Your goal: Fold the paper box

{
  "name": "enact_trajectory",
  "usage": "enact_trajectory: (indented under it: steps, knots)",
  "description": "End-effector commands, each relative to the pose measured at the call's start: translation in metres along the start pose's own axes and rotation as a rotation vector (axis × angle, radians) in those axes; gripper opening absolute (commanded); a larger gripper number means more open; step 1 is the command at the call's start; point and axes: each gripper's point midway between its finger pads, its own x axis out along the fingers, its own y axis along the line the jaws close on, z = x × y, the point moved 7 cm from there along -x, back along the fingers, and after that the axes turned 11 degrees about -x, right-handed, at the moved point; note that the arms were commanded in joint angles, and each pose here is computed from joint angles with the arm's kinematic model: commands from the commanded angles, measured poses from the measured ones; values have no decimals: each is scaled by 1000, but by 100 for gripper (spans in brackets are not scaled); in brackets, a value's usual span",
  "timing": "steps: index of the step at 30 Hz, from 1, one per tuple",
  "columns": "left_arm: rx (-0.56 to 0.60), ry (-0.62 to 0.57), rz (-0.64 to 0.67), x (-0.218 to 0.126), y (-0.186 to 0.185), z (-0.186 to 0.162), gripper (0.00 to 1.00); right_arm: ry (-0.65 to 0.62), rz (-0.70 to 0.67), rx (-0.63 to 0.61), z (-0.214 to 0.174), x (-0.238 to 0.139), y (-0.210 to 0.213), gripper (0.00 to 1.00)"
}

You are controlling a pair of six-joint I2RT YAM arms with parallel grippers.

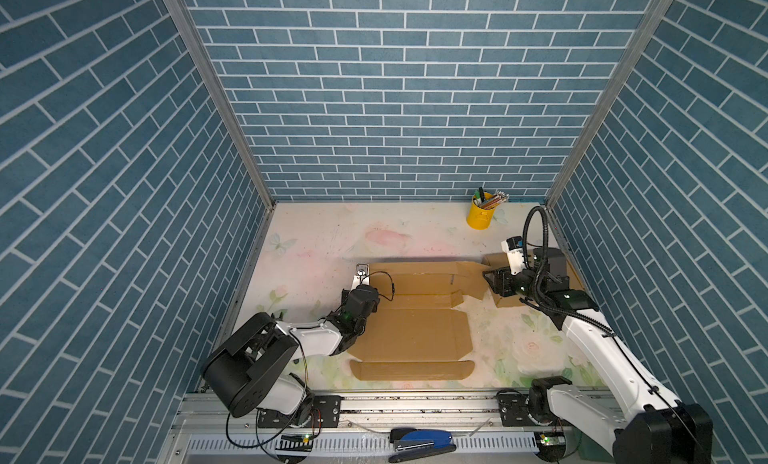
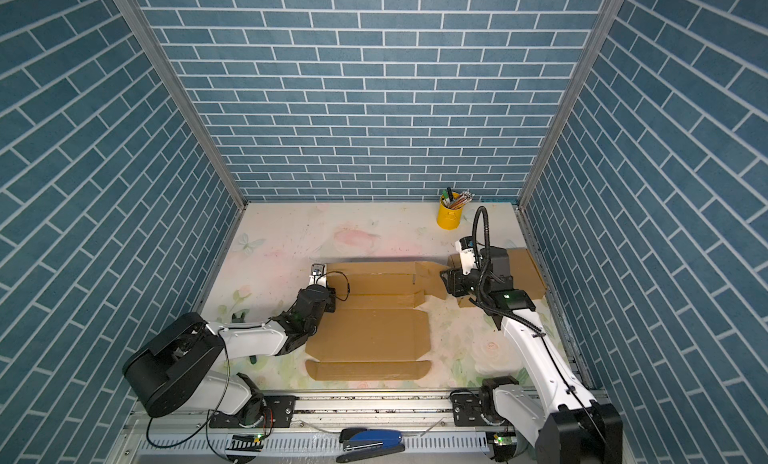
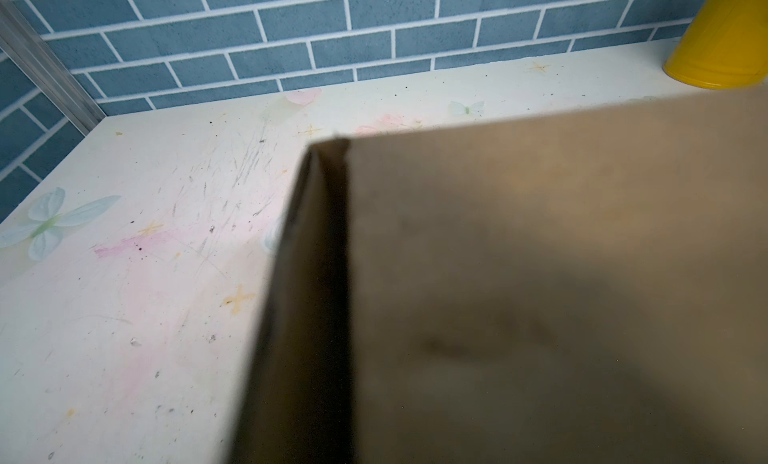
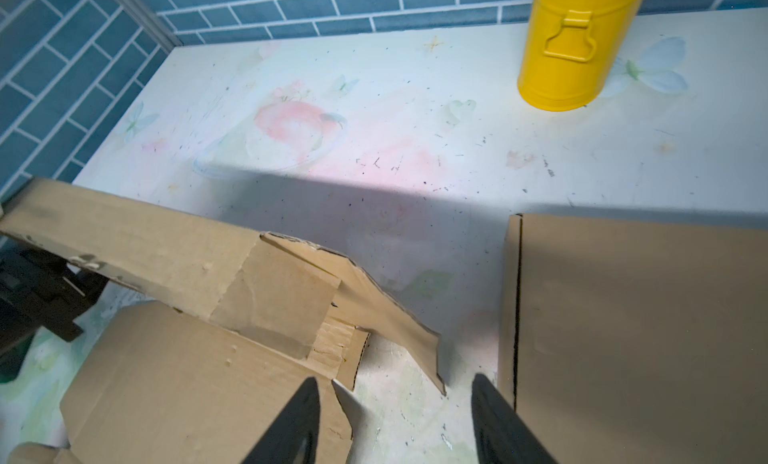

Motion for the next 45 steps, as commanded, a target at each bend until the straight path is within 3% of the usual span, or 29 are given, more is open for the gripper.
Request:
enact_trajectory:
  steps: [1,11,15,22,27,31,45]
  knots:
    - [103,117,14,2,6,-23,0,23,60,-149,-6,17,-2,57]
    - [99,126,4,4,4,-23,0,101,207,-217,-14,38,-2,52]
    - [101,126,7,4,3,-22,0,102,261,-200,-15,42,1,40]
    - [64,123,33,4,6,-19,0,11,177,-220,-3,33,-1,13]
    - [28,122,45,5,6,-15,0,7,157,-251,-5,32,9,1]
    - [28,118,57,5,6,-14,0,-1,118,-268,-5,27,18,0]
    - [44,96,79,6,11,-20,0,-26,150,-145,10,26,53,0]
